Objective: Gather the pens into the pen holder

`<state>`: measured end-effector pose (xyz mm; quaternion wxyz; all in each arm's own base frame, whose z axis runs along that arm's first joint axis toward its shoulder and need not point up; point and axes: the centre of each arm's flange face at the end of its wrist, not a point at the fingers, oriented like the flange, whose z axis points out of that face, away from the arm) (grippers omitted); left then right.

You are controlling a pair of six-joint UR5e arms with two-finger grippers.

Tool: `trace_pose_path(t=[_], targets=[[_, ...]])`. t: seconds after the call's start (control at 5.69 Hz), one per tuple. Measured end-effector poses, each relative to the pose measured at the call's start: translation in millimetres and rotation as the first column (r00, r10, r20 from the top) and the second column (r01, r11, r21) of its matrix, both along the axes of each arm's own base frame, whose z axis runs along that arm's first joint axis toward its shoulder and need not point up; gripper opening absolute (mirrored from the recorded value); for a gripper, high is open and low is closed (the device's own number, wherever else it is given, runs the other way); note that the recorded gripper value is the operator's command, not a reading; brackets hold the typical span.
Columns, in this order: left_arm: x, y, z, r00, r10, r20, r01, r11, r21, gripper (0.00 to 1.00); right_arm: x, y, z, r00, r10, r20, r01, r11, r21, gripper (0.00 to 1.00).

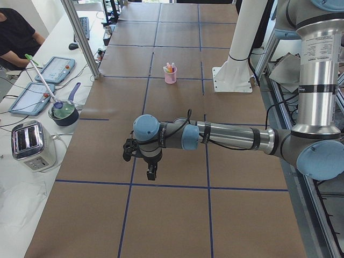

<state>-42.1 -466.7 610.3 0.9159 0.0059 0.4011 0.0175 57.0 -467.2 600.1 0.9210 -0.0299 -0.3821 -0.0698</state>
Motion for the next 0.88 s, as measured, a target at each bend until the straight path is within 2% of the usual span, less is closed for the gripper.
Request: trace_pose_path(t=[0.35, 0.53, 0.88], targets=[[-6, 0, 5, 0.999, 0.043, 0.031, -0.044, 0.999, 0.03, 1.0, 0, 17, 19, 1.0, 0.006, 0.001, -0.007, 0.998, 0.062, 1.0], [-12, -2, 3, 0.996, 0.051, 0.073, -0.055, 0.997, 0.053, 1.0, 0, 20, 22, 1.0, 0.009, 0.003, -0.009, 0.997, 0.077, 1.0], [-18, -4, -3, 0.994, 0.049, 0.1, -0.054, 0.997, 0.051, 1.0, 0, 20, 21, 1.0, 0.01, 0.008, -0.01, 0.996, 0.084, 1.0]])
